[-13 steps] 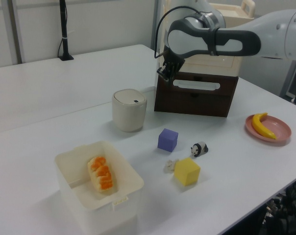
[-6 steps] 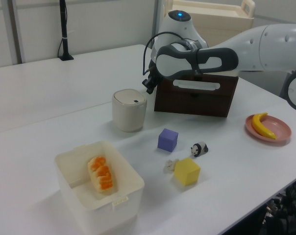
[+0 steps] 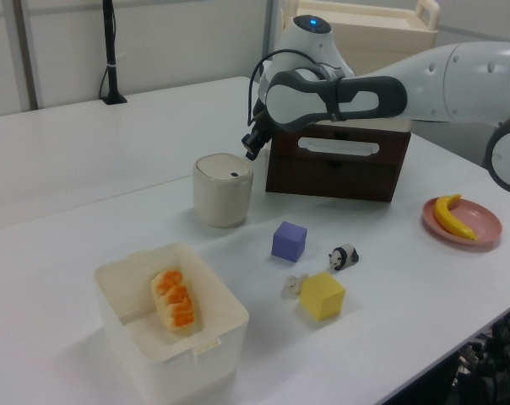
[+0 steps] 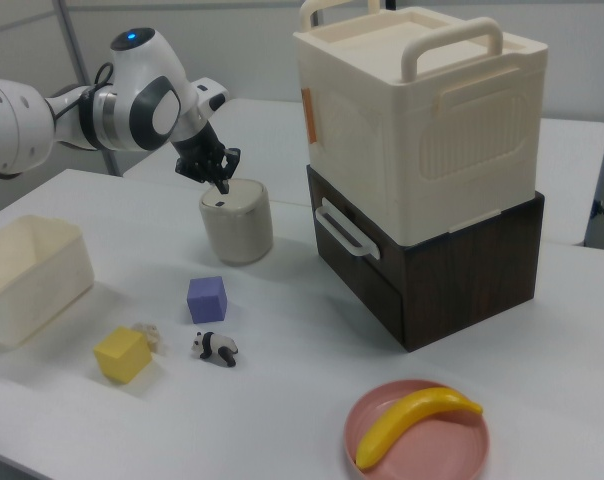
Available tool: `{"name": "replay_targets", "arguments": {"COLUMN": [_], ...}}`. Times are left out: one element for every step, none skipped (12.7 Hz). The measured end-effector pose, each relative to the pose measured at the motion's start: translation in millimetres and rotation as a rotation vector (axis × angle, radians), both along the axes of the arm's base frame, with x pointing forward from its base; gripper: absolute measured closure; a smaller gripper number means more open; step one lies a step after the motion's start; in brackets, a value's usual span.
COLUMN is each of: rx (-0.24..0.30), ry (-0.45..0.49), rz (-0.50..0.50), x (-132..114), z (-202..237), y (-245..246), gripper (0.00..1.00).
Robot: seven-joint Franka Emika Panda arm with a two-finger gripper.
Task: Open the trash can
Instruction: 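Lower the gripper onto the black button on the trash can lid, then press the lid button down with the gripper tips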
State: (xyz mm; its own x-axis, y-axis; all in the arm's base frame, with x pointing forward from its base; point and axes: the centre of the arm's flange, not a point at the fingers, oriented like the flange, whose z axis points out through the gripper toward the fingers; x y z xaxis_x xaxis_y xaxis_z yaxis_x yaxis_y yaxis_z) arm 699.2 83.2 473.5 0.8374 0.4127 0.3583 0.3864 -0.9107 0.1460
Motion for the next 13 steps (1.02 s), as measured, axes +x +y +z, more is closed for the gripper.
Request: {"name": "replay_targets", "arguments": {"rx": [0.0, 0.003, 0.008, 0.011, 0.014, 0.016, 0.017, 0.017, 0.019, 0.021, 0.022, 0.024, 0.026], "ry": [0.005, 0.012, 0.008, 0.003, -0.001, -0.003, -0.005, -0.005, -0.006, -0.006, -0.005, -0.006, -0.007], "rz": [0.013, 0.025, 0.035, 0.039, 0.042, 0.043, 0.044, 0.049, 0.057, 0.06, 0.064, 0.067, 0.07], "x": [1, 2, 3, 4, 5, 6, 7, 8, 9, 9, 10, 11, 13], "z": [-4, -9, -11, -12, -12, -12, -12, -12, -12, -12, -13, -13, -14], "y": [2, 8, 14, 17, 19, 20, 20, 20, 18, 16, 14, 14, 15], "gripper": [0.99, 0.99, 0.99, 0.99, 0.99, 0.99, 0.99, 0.99, 0.99, 0.99, 0.99, 0.99, 0.99]}}
